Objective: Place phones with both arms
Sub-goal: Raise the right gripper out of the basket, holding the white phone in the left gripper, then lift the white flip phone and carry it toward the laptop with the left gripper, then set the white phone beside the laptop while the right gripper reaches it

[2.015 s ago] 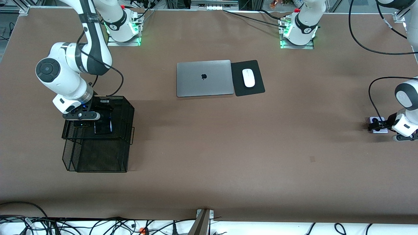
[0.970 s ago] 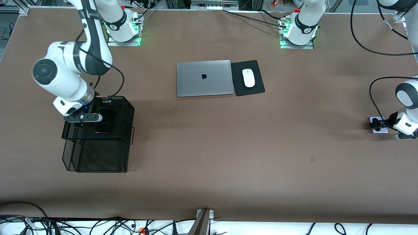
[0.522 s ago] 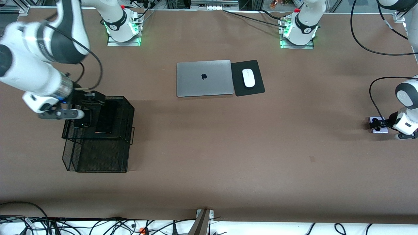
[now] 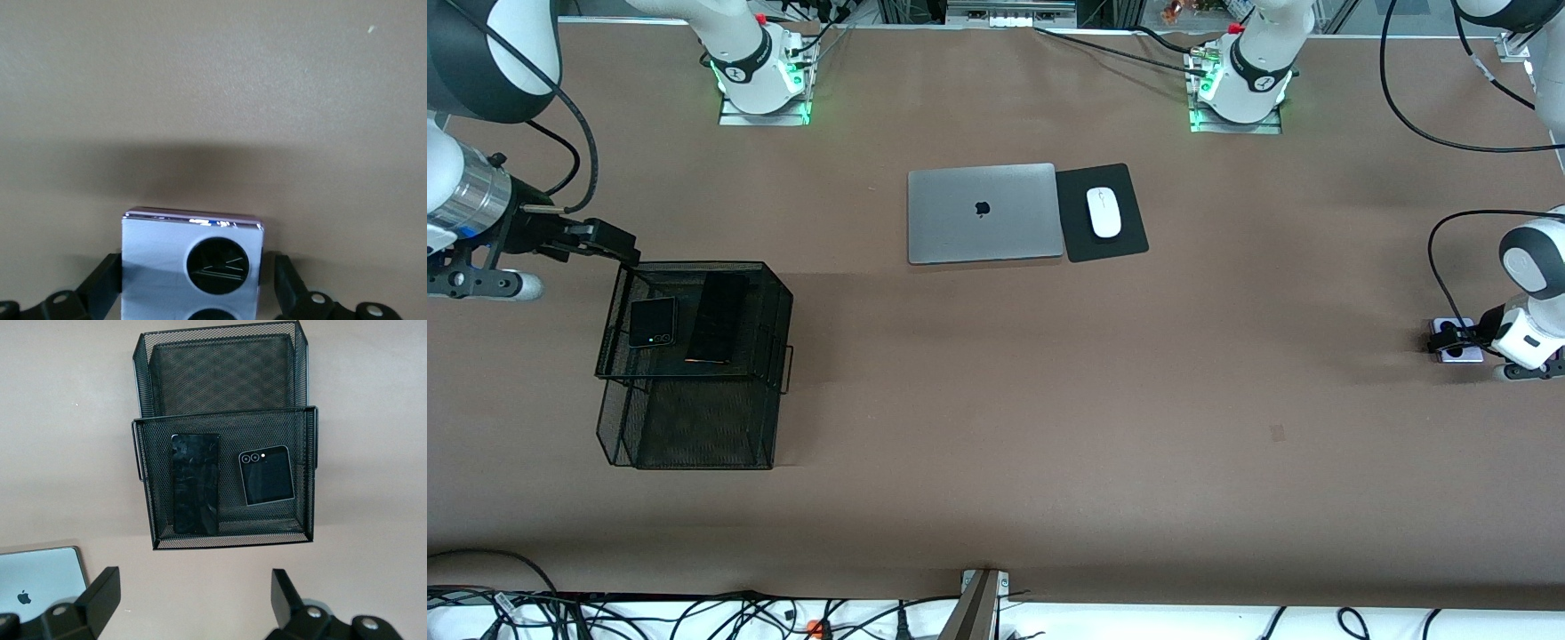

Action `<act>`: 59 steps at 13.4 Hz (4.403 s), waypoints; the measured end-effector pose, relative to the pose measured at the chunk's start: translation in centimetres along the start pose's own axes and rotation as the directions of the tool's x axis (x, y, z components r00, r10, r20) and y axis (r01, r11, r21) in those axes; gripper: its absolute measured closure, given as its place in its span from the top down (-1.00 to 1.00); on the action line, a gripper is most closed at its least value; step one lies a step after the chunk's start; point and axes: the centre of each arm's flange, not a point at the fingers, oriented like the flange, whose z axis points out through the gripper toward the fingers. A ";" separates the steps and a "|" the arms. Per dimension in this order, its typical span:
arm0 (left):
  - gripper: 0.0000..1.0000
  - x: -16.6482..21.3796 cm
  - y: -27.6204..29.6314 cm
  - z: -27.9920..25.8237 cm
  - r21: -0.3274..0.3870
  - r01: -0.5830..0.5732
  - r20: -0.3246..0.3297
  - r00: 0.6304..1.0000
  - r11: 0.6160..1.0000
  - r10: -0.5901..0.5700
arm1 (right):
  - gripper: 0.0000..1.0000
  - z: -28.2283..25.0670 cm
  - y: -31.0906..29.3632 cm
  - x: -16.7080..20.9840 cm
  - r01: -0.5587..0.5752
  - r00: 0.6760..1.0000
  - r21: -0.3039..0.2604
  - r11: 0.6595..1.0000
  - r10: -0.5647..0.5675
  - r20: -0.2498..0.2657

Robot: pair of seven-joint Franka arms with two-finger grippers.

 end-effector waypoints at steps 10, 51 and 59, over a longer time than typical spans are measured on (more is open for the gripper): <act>0.67 0.4 0.1 -1.1 -0.004 -0.020 0.012 1.000 1.000 0.020 | 1.00 -0.4 -0.6 0.1 0.010 1.000 -0.009 1.000 -0.010 -0.011; 1.00 -4.9 74.9 -5.8 -0.345 -0.259 -0.011 0.962 0.902 0.272 | 1.00 3.7 -12.3 2.1 0.014 0.999 0.002 1.000 -0.014 -0.046; 1.00 -0.6 66.6 -17.3 -0.267 -0.203 0.066 0.972 0.942 0.228 | 1.00 8.0 -20.5 1.7 -0.064 0.995 0.002 0.998 0.064 -0.071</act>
